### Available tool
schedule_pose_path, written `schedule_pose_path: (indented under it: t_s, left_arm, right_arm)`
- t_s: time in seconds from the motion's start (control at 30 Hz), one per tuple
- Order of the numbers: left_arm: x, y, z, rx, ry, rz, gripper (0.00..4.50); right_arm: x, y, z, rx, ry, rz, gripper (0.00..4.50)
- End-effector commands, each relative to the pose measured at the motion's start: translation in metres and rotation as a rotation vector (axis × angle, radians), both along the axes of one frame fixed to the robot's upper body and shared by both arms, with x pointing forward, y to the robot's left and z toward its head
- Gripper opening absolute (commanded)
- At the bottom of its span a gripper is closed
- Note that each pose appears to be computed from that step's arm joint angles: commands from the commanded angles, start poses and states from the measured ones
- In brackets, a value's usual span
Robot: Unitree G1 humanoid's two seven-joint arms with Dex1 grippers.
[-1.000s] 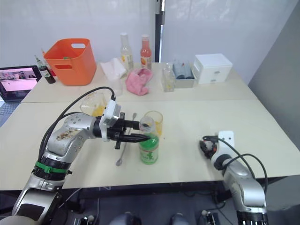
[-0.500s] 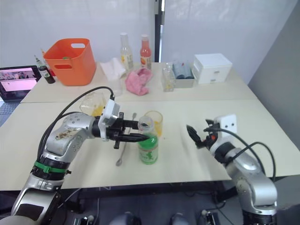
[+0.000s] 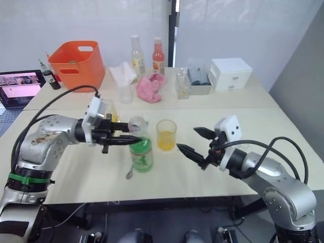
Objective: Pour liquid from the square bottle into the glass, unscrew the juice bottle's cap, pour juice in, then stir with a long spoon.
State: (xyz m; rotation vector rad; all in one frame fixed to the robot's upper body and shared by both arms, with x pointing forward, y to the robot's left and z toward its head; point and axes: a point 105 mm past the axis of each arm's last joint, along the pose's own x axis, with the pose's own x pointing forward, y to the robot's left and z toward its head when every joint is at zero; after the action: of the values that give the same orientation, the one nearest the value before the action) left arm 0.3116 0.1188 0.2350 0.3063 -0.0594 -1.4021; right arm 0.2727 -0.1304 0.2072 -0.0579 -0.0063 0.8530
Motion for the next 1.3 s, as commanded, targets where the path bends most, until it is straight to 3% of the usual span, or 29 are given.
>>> schedule_pose_path:
  t_s: [0.03,0.3,0.6,0.93,1.3]
  left_arm:
    - [0.004,0.005,0.031,-0.018,-0.128,0.021,1.42]
    - [0.033,0.012,0.045,0.028,-0.268,0.105,1.42]
    - [0.059,-0.008,0.051,0.005,-0.454,0.169,1.42]
    - [0.083,-0.03,0.038,0.058,-0.703,0.182,1.42]
    - [0.095,-0.052,0.023,0.166,-0.915,0.201,1.42]
  right_arm:
    - [0.001,0.001,0.006,0.005,-0.034,-0.008,4.48]
    - [0.004,0.003,0.006,0.0,-0.034,-0.014,4.48]
    - [0.009,0.011,0.006,-0.018,-0.033,-0.042,4.48]
    - [0.012,0.022,0.006,-0.024,-0.03,-0.051,4.48]
    - [0.009,0.031,0.012,0.009,-0.048,-0.049,4.48]
